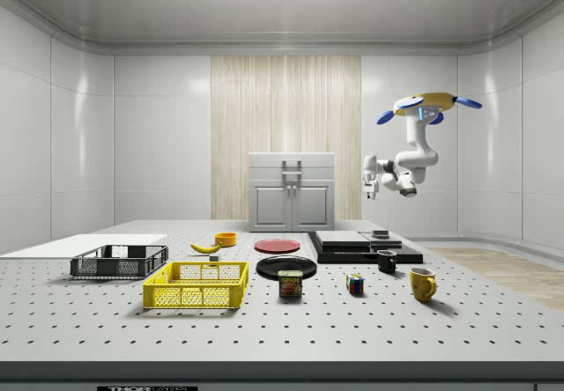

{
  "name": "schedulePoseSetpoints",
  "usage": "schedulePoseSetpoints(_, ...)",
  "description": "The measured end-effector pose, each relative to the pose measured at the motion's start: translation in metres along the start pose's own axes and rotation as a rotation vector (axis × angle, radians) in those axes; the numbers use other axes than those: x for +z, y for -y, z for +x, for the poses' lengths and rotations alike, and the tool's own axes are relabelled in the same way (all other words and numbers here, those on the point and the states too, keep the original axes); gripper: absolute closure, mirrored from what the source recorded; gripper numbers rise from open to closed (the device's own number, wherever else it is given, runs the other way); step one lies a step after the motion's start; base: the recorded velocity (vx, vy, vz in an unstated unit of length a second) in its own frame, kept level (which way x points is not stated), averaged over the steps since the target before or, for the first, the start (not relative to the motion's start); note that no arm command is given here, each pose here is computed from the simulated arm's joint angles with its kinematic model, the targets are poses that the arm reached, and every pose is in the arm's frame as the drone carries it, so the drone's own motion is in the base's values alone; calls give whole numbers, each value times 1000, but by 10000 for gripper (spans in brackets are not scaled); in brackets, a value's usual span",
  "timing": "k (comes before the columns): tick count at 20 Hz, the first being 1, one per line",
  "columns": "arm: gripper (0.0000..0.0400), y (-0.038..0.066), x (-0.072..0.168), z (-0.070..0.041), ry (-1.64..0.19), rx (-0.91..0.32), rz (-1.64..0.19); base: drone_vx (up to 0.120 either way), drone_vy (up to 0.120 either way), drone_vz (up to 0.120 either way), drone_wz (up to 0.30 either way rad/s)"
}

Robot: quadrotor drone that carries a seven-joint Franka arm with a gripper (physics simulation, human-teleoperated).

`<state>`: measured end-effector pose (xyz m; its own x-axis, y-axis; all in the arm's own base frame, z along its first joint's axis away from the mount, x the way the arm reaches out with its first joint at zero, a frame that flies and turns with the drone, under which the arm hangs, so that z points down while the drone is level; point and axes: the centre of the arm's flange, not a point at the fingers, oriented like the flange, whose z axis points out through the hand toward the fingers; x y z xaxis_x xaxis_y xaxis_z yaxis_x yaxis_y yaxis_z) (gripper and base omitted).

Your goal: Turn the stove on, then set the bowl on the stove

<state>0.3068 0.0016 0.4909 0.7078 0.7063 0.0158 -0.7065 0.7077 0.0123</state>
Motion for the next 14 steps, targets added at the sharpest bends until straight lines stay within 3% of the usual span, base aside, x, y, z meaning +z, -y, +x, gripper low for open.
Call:
schedulePoseSetpoints(6, 0, 1, 0, -1, -9, 0, -8, -113, 0, -120, 0)
schedulePoseSetpoints(14, 0, 1, 0, -1, -13, 0, -12, 0, 0, -120, 0)
